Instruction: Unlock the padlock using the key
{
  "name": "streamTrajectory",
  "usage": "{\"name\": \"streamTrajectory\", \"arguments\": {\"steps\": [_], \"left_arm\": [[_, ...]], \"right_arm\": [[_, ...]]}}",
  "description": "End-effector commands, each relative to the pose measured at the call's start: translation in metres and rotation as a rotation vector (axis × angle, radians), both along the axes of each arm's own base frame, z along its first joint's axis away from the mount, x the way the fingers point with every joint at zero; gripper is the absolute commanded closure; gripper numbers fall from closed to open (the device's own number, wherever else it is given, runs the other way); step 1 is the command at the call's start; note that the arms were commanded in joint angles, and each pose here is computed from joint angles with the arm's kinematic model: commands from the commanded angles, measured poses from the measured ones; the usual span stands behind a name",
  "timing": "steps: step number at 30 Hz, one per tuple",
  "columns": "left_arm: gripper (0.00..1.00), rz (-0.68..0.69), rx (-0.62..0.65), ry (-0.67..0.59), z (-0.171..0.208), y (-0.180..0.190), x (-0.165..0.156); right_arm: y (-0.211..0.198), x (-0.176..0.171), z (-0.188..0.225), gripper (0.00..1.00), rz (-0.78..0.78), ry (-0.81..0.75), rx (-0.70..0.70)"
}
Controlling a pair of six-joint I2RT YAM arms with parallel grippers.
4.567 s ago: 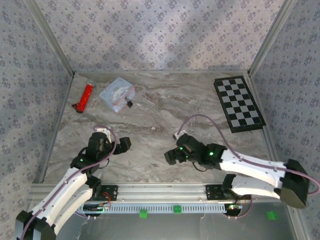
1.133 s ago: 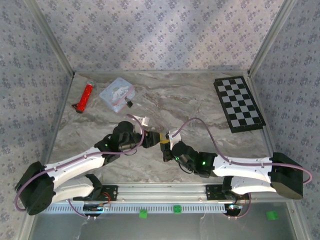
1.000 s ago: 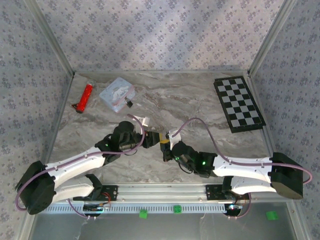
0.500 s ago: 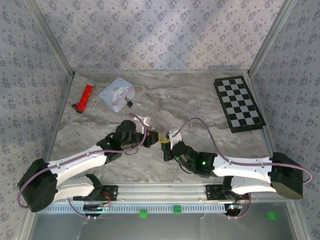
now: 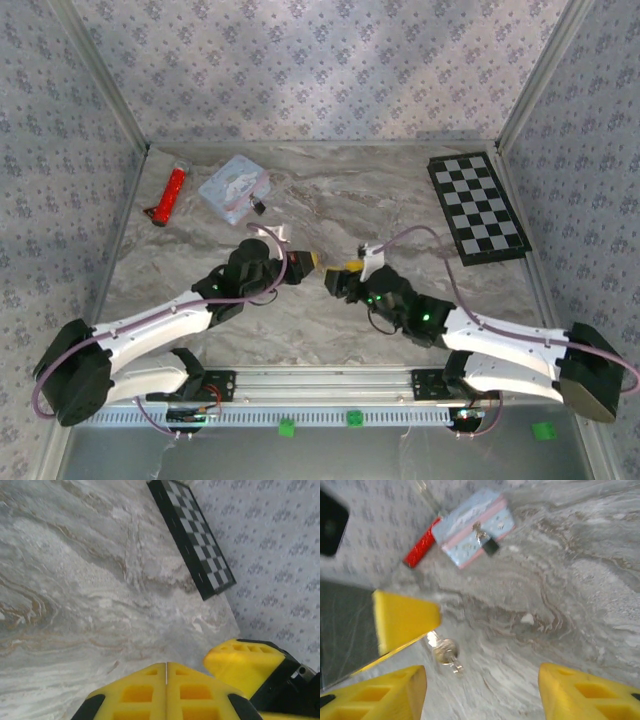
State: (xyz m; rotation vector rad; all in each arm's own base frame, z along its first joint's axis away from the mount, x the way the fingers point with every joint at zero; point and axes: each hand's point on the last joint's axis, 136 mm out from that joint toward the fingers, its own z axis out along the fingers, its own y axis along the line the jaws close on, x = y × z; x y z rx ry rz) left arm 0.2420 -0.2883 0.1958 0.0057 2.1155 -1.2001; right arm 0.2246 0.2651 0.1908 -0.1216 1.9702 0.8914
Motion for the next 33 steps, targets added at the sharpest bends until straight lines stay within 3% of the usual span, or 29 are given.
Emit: {"name": "streamTrajectory", "arguments": {"steps": [1,6,14,26,33], "left_arm": [[1.0,0.167,-0.16,0.07,0.015,0.015,0.021],[1.0,0.195,-0.291,0.175,0.018,0.009,0.023],[1.0,0.088,-0.404,0.148,0.051,-0.015,0.017],[1.0,0.005,-0.462,0.114,0.072,-0.034,0.013],[1.0,-0.014,-0.473,0.125,0.072,-0.039,0.012]], "right_arm": [[0.0,-0.001,0.016,0.35,0.076,0.064,0.274],[-0.008,0.008,0.032,0.32,0.095,0.047,0.416],[0.0,0.014,0.049,0.29,0.17,0.06,0.554],[0.009,0.022,0.048,0.3,0.201,0.057,0.546],[0.014,0.028,0.052,0.39,0.223,0.074,0.612]]}}
